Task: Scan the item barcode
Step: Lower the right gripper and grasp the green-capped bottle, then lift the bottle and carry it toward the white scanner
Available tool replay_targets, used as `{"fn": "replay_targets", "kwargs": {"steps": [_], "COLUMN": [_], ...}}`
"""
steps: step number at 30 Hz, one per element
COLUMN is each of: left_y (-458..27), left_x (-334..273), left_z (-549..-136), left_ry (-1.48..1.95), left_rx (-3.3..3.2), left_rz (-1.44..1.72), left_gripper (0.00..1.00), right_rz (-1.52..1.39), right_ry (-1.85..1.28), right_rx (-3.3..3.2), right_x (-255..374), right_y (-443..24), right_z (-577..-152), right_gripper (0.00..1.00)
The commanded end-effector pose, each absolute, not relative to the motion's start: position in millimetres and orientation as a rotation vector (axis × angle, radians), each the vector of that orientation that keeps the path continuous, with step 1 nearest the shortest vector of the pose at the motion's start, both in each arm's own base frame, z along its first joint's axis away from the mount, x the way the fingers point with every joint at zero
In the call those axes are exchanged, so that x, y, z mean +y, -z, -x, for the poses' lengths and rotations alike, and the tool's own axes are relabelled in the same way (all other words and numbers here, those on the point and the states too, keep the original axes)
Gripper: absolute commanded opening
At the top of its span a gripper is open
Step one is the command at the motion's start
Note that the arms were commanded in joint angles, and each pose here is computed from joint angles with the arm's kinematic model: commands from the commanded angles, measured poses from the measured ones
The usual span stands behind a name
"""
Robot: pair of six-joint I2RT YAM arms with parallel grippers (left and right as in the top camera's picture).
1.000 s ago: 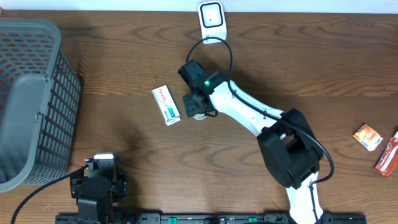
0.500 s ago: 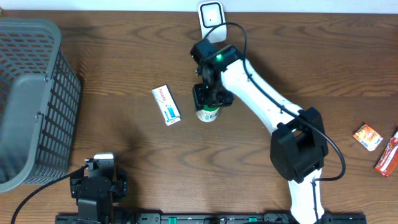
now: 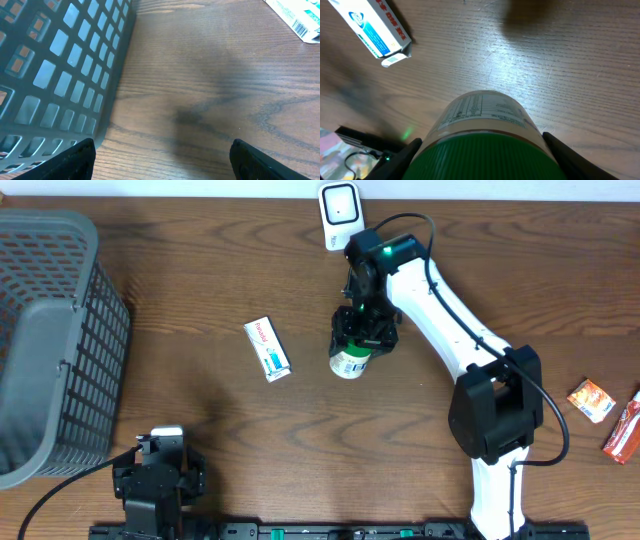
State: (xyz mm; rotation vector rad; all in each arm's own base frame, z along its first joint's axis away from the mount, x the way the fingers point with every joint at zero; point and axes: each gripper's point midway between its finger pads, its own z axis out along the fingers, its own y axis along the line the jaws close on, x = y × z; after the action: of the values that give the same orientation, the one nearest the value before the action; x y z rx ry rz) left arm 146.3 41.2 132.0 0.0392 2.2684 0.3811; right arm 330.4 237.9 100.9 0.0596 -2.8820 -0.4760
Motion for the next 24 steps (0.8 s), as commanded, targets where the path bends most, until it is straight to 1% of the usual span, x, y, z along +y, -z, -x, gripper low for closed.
{"fn": "replay_targets", "kwargs": {"steps": [1,5,7,11,12,16,22,24], "left_y": [-135.0,-135.0,-135.0,-135.0,-135.0,-135.0,-135.0,-135.0], "left_x": [42.1,42.1,42.1,42.1,42.1,42.1,42.1,42.1], "left_z": [-145.9,-145.9,-145.9,-145.9,-145.9,-145.9,-145.9,-145.9], "left_ry": [-0.379,-0.379,-0.379,-0.379,-0.379,-0.379,-0.379,-0.379], "left_rx": [2.26,2.26,2.26,2.26,2.26,2.26,2.26,2.26], "left_rz": [-0.022,-0.022,-0.022,-0.022,-0.022,-0.022,-0.022,-0.022], "left_gripper": [0.86,0.86,0.86,0.86,0.86,0.86,0.86,0.86], "right_rz": [-0.07,-0.103,-0.139,-0.229,-0.252,-0.269,-0.312,-0.286], "right_ry": [0.555,0.575,0.613,0.741,0.775,0.801,0.793,0.759], "right_rx": [-2.873,-2.893,-2.93,-3.073,-3.137,-3.305,-3.564,-3.649], "right_x": [245.8,248.2,253.0,266.3,268.5,266.6,256.4,249.1], "right_y": [-110.5,-110.3,-110.4,-114.8,-117.6,-125.9,-147.1,-154.2], "right_z": [-333.2,-338.1,-347.9,-387.7,-404.7,-445.1,-501.3,-517.6], "right_gripper": [0.57,0.57,0.57,0.58,0.58,0.58,0.69,0.68]}}
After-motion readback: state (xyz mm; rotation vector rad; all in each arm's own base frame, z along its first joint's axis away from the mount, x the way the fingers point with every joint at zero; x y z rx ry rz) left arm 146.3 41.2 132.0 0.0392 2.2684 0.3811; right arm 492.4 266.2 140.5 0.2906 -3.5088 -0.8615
